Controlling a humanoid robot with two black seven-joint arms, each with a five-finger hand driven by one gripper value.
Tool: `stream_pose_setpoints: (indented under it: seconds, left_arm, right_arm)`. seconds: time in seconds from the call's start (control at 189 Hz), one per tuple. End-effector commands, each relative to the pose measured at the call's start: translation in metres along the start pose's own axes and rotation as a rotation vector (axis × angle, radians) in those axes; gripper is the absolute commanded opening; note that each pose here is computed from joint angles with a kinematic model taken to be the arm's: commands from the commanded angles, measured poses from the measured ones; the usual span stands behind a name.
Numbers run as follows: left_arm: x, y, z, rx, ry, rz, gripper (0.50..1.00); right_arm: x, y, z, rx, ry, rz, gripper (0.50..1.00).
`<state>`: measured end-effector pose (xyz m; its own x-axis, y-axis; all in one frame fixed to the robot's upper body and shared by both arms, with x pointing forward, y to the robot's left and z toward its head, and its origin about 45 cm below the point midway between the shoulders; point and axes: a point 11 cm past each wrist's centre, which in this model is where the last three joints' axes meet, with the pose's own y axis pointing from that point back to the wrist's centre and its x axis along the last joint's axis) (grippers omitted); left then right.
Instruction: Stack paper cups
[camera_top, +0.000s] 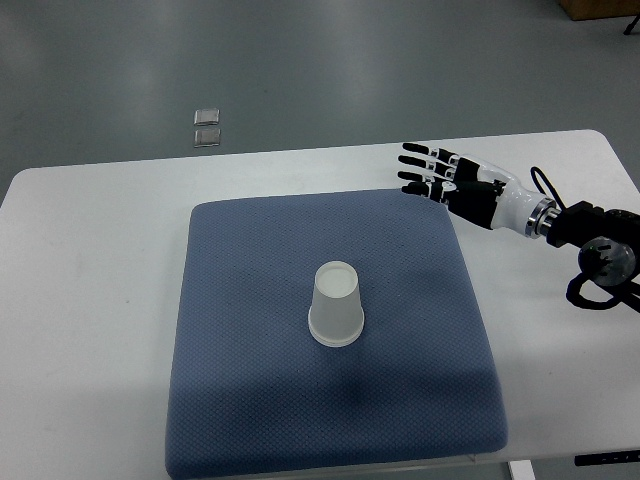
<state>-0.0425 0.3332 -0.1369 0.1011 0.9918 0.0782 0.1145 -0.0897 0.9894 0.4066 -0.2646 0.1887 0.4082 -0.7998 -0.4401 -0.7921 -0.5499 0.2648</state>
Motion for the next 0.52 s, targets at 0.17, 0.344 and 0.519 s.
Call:
stream_pose_setpoints:
  seconds: [0.17, 0.344, 0.519]
  left_arm:
    - [0.0, 0.0, 0.0, 0.0, 0.001, 0.0, 1.0]
    - [0.0, 0.0, 0.0, 0.0, 0.001, 0.0, 1.0]
    - [0.0, 0.0, 0.0, -0.001, -0.001, 0.0, 1.0]
  right_arm:
    - [0.012, -0.001, -0.008, -0.016, -0.159, 0.06, 0.919]
    - [0.015, 0.001, -0.018, 0.008, -0.139, 0.064, 0.921]
    - [0.016, 0.002, -0.018, 0.012, -0.143, 0.062, 0.921]
